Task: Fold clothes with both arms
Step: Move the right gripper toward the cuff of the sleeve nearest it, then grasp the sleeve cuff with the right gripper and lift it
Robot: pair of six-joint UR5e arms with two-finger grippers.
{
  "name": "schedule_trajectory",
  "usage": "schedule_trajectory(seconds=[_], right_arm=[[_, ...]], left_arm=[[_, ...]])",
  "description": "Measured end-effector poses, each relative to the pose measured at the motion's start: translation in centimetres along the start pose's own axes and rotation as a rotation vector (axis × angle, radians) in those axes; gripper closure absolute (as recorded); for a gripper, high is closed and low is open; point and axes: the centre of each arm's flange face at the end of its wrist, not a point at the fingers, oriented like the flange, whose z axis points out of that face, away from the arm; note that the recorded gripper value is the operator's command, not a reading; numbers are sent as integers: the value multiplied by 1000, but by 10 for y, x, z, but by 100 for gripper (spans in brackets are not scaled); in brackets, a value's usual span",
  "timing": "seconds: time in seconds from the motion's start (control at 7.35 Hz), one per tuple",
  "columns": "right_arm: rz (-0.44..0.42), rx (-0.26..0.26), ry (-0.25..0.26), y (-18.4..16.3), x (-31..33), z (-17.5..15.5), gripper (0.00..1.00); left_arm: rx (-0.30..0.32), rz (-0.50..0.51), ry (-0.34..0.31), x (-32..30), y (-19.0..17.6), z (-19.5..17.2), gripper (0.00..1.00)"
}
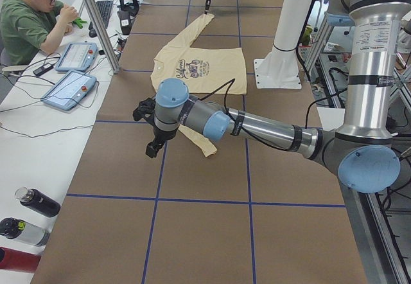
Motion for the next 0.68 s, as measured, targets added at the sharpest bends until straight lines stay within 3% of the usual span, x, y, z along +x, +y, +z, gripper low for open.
schedule_trajectory(seconds=[0.27,0.54,0.68], right_arm=[[2,-2,3,3,3,0,59],[5,-4,8,5,6,-1,68],[6,-4,10,6,7,-1,77]], left_arm=[[-1,-1,0,0,0,0,0],[0,0,0,0,1,0,0],[0,0,0,0,1,0,0]])
